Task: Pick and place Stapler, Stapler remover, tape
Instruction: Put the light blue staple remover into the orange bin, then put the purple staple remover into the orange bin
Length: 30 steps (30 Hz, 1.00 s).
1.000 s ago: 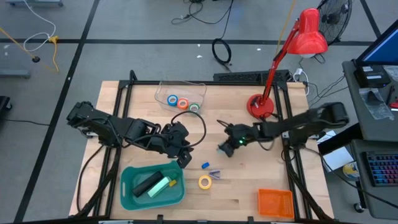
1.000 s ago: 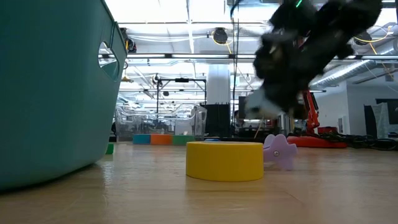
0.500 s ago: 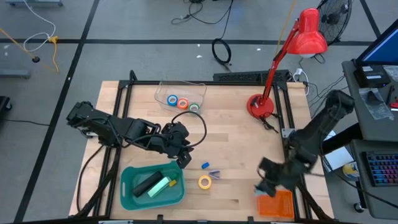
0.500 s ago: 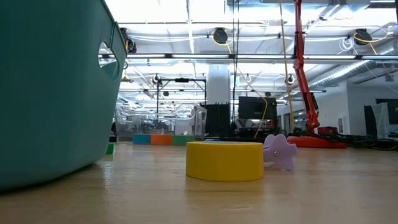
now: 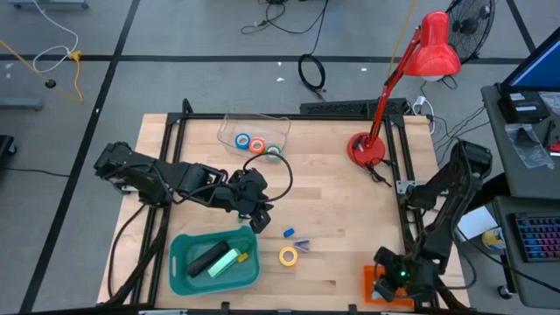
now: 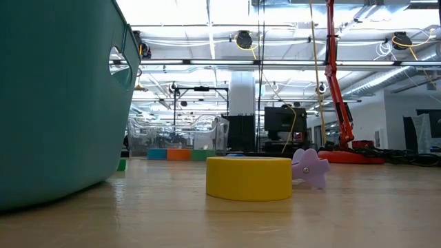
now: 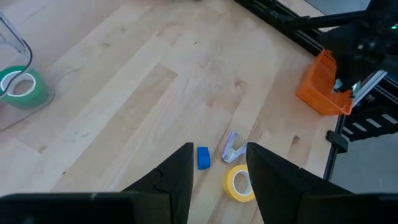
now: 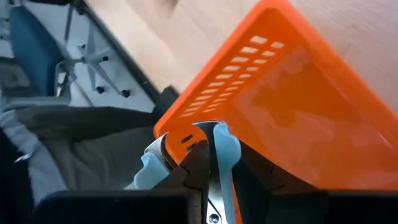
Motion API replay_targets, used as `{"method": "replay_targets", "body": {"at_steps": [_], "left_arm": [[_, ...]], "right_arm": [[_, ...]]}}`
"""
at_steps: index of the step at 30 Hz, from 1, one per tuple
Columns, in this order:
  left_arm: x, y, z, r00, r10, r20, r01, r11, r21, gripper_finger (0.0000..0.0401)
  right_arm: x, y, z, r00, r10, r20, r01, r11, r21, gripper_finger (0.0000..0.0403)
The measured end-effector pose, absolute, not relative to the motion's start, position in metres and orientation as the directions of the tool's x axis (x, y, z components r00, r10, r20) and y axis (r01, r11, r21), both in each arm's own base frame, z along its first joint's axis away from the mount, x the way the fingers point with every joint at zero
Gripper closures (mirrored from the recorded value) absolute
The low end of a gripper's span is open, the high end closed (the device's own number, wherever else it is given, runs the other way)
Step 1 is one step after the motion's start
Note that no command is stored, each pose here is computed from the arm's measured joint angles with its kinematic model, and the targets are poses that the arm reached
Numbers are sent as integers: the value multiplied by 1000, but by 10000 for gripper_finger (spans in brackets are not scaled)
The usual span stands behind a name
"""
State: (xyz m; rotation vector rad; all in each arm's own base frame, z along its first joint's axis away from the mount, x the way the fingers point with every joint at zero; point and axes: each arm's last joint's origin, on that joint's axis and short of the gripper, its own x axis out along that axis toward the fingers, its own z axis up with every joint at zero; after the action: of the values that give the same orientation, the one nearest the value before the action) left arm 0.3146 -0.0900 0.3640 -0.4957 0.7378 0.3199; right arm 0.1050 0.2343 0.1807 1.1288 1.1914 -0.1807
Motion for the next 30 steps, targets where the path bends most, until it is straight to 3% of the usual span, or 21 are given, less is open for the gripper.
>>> {"method": "replay_targets", "body": {"at_steps": [12, 22, 30], "left_arm": [[314, -91, 364, 700, 102, -707, -442, 840, -316, 252], [314, -92, 364, 701, 101, -706, -435, 845, -311, 252], [322, -84, 354, 679, 136, -721, -415, 882, -224, 252]], "right_arm": [[106, 235, 167, 337, 393, -856, 679, 528, 510, 356], [109, 232, 174, 358, 414, -837, 679, 500, 538, 259], [122, 216, 201, 554, 388, -737, 606, 419, 676, 232]]}}
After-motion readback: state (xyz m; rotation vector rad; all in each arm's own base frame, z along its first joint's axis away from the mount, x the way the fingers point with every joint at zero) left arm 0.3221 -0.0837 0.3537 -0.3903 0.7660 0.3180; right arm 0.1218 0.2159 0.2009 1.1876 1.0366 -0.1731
